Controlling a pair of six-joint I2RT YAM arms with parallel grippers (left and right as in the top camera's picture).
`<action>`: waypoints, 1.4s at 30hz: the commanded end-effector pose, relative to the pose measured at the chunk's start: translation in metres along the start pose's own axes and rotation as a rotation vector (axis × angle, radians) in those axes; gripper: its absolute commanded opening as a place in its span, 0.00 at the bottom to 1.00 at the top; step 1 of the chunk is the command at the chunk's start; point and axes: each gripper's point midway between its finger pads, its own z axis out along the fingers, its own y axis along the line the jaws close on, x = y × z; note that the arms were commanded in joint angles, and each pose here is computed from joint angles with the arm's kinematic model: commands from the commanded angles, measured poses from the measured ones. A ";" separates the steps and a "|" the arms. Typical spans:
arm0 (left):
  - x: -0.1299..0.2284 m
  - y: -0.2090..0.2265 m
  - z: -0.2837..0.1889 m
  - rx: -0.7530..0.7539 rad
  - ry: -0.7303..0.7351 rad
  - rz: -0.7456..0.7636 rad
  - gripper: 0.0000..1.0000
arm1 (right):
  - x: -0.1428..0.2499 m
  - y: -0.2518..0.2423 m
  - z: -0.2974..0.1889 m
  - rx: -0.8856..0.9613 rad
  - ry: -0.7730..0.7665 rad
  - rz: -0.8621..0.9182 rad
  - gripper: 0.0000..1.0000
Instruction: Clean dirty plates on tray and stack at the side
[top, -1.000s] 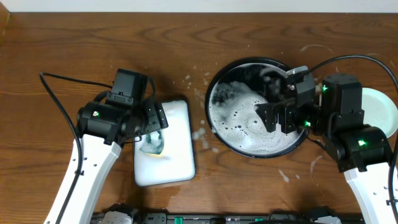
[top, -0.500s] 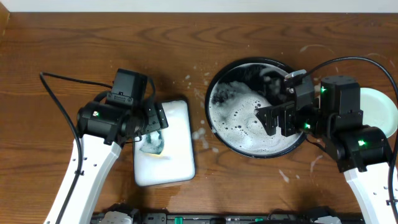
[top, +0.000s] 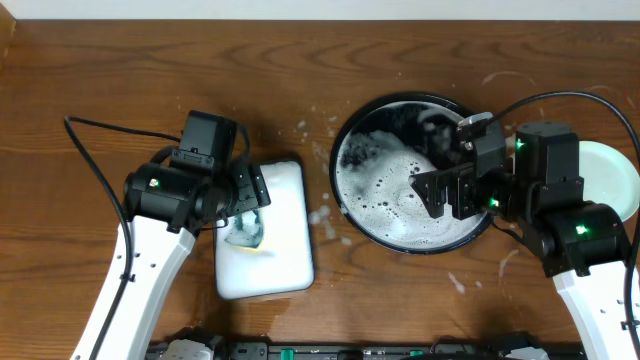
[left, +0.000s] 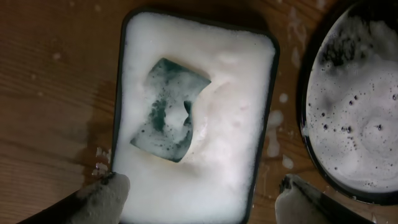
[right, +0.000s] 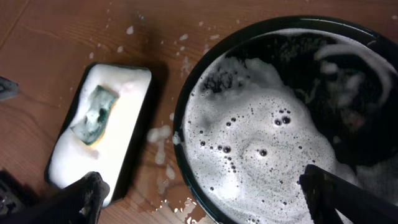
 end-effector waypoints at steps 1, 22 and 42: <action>-0.002 0.001 -0.003 0.001 -0.008 0.005 0.82 | -0.001 0.003 -0.001 -0.004 -0.003 -0.020 0.99; -0.002 0.001 -0.003 0.001 -0.008 0.005 0.82 | -0.001 0.003 -0.001 -0.004 -0.003 -0.020 0.99; -0.002 0.001 -0.003 0.001 -0.008 0.005 0.82 | -0.010 -0.007 -0.047 0.161 -0.178 -0.080 0.99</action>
